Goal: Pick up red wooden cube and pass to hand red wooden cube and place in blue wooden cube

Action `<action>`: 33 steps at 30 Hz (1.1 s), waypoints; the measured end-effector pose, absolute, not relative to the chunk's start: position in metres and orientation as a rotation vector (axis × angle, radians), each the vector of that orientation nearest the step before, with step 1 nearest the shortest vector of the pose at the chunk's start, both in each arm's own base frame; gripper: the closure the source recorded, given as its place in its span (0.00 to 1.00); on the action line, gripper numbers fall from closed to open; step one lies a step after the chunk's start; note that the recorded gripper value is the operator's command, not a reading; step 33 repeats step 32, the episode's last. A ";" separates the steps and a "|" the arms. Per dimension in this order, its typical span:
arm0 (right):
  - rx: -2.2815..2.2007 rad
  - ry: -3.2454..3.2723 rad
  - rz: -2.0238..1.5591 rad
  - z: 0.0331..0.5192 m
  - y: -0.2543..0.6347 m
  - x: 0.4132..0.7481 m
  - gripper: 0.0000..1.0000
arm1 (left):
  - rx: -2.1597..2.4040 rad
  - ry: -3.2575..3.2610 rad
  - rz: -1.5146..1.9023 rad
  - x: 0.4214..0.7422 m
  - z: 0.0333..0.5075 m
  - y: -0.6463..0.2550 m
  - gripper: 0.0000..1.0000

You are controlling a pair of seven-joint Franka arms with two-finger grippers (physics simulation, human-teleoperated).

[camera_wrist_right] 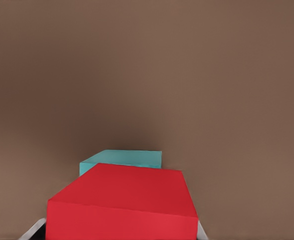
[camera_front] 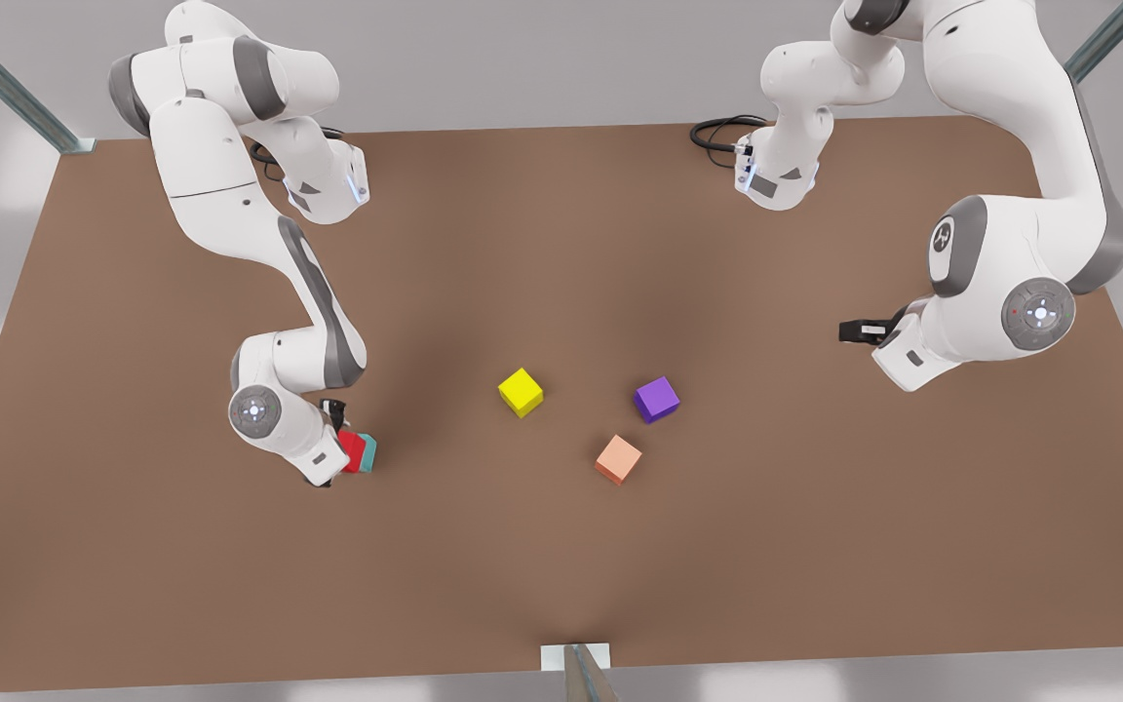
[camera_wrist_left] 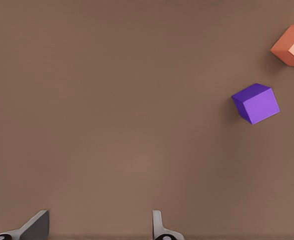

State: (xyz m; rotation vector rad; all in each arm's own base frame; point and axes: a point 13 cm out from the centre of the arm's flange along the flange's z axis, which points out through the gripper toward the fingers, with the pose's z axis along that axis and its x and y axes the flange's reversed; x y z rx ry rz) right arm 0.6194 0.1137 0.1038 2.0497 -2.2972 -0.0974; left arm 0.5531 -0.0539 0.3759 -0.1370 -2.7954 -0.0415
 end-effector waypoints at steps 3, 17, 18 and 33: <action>2.057 -2.283 -0.105 0.103 0.115 0.618 0.00 | -0.137 -2.795 -0.042 0.553 0.376 -0.054 0.00; 2.128 -2.292 -0.067 0.157 0.124 0.634 0.00 | -0.139 -2.793 -0.042 0.553 0.376 -0.054 0.00; 2.136 -2.297 -0.062 0.168 0.125 0.635 0.00 | -0.138 -2.793 -0.042 0.553 0.376 -0.054 0.00; 1.133 -2.804 0.004 0.495 0.042 0.578 0.00 | -0.138 -2.787 -0.042 0.551 0.377 -0.053 0.00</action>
